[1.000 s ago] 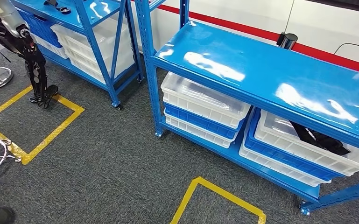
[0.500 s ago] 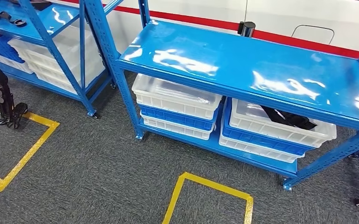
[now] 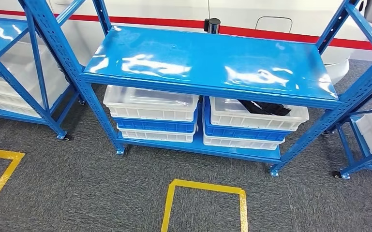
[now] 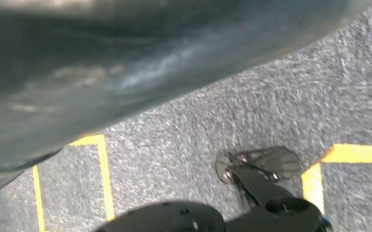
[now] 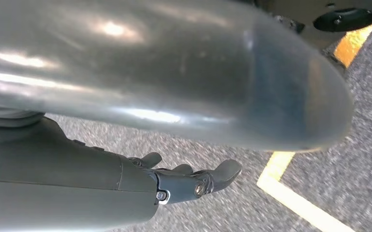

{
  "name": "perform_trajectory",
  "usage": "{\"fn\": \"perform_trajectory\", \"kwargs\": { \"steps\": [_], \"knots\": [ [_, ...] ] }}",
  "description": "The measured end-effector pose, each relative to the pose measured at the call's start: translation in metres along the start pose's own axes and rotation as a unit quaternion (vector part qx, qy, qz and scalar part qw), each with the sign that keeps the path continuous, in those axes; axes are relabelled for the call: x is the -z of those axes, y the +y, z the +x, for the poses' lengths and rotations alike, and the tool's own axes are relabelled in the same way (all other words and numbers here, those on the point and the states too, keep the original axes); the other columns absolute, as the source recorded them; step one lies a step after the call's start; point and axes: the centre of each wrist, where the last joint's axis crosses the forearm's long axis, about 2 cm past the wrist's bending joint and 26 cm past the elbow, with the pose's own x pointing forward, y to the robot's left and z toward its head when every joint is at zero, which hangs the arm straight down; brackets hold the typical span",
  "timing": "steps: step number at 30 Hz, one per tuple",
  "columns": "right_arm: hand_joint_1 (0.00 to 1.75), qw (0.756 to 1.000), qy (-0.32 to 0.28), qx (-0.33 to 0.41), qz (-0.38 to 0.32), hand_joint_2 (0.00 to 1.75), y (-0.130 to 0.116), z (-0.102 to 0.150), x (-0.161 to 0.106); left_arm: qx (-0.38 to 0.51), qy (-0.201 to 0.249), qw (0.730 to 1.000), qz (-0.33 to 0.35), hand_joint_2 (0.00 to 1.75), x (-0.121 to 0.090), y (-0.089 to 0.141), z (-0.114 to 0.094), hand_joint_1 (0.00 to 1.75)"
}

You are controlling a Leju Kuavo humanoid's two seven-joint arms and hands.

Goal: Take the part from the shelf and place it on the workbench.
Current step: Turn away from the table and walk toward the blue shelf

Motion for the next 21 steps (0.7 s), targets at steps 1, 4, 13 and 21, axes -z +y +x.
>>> {"fn": "perform_trajectory", "kwargs": {
  "steps": [1, 4, 13, 21],
  "knots": [
    [0.00, 1.000, 0.000, 0.000, 0.000, 0.00, 0.0002, -0.0003, 0.0000, 0.000, 0.000, 1.000, 0.000, 0.00, -0.0001, -0.0001, -0.0002, 0.00],
    [0.00, 1.000, -0.002, 0.000, 0.000, 0.00, -0.0003, 0.0022, 0.0001, -0.001, 0.002, 1.000, 0.000, 0.00, -0.0006, -0.0003, -0.0021, 0.00],
    [0.00, 1.000, -0.006, -0.002, -0.004, 0.00, -0.0009, 0.0043, 0.0003, -0.002, 0.003, 1.000, 0.000, 0.00, -0.0007, -0.0004, -0.0021, 0.00],
    [0.00, 1.000, -0.012, -0.009, -0.008, 0.00, 0.0005, 0.0028, -0.0001, -0.002, 0.003, 1.000, 0.000, 0.00, -0.0008, -0.0006, -0.0025, 0.00]
  ]
}}
